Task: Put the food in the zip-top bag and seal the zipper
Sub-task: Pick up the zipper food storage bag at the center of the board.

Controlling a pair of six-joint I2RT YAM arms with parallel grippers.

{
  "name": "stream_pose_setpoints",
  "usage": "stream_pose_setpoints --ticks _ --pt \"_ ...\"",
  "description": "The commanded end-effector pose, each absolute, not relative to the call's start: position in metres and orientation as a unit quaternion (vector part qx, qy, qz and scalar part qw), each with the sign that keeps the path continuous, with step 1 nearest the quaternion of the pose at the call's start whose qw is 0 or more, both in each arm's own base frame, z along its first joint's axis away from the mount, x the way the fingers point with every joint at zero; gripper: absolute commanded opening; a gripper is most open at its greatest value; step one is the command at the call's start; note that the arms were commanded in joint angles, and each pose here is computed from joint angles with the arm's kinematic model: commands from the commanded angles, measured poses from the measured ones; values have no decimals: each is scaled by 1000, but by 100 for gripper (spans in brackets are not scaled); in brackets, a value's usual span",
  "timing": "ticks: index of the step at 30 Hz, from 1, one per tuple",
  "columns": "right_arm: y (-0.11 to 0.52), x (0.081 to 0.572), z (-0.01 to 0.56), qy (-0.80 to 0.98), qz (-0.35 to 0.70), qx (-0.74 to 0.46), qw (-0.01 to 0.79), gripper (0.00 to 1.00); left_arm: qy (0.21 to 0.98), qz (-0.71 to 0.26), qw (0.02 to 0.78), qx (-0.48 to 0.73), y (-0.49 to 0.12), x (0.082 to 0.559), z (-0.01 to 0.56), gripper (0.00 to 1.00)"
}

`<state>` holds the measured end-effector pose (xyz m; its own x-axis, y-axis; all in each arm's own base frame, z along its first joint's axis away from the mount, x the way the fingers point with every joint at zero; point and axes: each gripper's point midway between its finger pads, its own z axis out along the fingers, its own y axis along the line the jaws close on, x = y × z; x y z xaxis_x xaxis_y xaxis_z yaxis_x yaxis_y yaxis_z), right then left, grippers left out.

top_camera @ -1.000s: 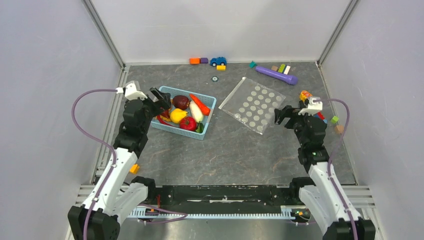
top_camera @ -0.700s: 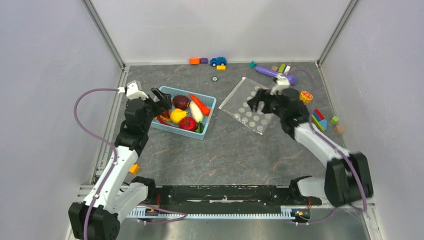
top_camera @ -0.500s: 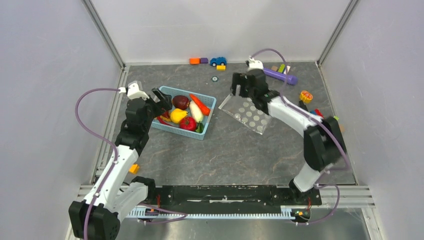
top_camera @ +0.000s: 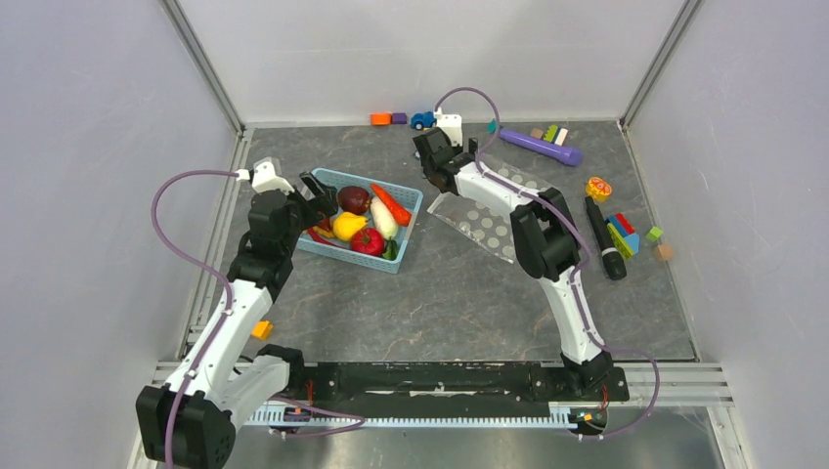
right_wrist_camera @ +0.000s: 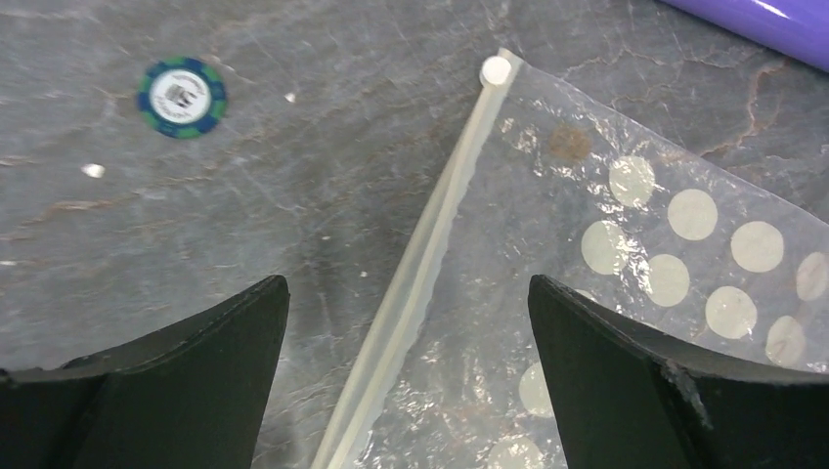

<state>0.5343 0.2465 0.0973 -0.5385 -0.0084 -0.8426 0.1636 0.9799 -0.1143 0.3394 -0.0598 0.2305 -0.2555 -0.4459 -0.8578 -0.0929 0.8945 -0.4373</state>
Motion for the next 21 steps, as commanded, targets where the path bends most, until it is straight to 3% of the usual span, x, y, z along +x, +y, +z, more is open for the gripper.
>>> stream_pose_setpoints --ticks 1,11,16,21 --pt "236 540 97 860 -142 46 488 98 771 -143 600 -158 -59 344 242 100" --pt "224 530 63 868 -175 38 463 98 770 -132 603 -165 -54 343 243 100" --pt "214 524 61 863 -194 48 464 81 768 -131 605 -165 -53 342 245 100" --pt "211 519 55 864 -194 44 462 73 768 -132 605 -165 -53 340 244 100"
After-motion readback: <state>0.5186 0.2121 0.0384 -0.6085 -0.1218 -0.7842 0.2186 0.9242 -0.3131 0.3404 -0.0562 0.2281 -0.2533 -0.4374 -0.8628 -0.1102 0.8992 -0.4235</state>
